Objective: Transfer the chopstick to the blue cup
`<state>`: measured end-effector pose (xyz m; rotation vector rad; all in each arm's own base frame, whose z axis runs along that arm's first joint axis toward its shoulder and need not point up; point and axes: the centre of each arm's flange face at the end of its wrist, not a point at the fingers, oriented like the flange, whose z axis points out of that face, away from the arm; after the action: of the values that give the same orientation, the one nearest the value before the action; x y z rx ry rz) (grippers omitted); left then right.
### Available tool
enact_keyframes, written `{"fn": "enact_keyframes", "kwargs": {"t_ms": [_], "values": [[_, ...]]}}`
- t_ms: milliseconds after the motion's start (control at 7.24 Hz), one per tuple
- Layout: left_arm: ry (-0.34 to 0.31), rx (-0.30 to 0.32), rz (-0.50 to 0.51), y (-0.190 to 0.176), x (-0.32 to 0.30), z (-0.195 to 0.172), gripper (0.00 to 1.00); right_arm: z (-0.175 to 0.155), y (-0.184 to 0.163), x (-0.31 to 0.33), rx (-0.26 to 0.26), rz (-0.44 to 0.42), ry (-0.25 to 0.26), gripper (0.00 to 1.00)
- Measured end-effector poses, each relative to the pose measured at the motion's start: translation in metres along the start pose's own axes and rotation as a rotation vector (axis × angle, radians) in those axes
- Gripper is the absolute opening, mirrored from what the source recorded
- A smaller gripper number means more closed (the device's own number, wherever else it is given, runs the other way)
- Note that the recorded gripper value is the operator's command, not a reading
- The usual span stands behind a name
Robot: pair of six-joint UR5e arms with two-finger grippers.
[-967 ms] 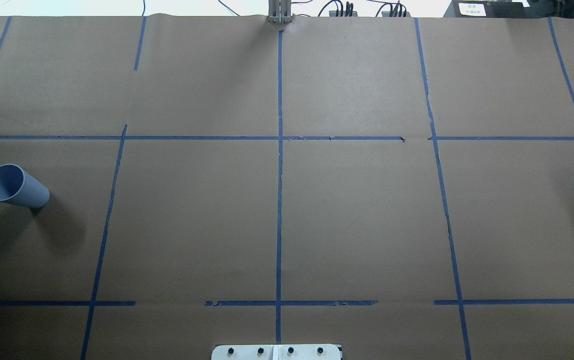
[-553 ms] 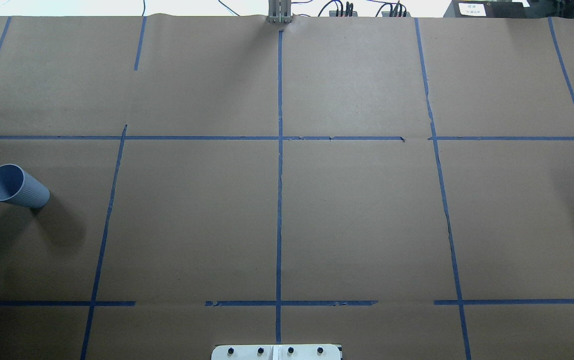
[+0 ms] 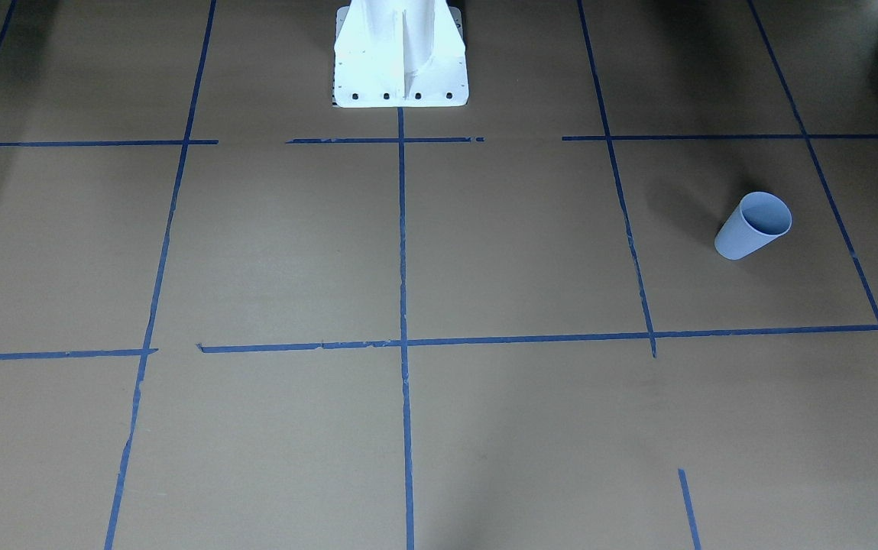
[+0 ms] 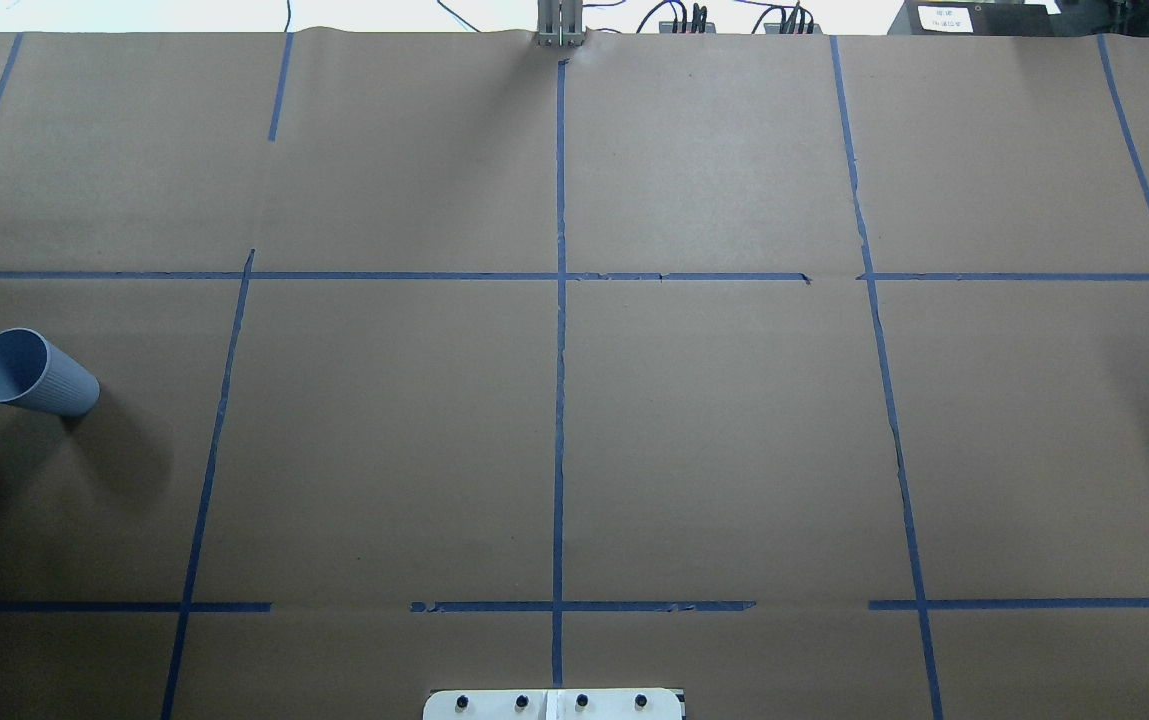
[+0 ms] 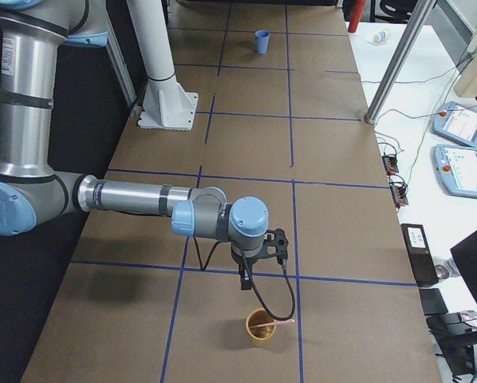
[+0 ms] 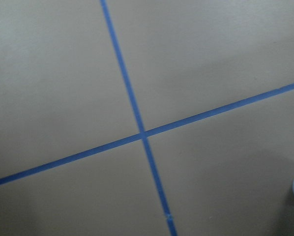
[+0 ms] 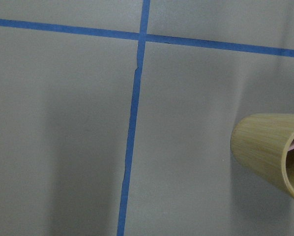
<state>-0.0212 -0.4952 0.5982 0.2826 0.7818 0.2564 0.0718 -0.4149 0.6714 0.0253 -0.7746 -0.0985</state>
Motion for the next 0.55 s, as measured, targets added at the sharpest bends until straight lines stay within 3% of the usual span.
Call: {"fn": "enact_keyframes", "kwargs": {"t_ms": [553], "values": [[0.094,-0.007,-0.268,-0.024,0.129,0.053,1.0,0.001,-0.001,-0.002,-0.003,-0.003,-0.004,1.0]]}}
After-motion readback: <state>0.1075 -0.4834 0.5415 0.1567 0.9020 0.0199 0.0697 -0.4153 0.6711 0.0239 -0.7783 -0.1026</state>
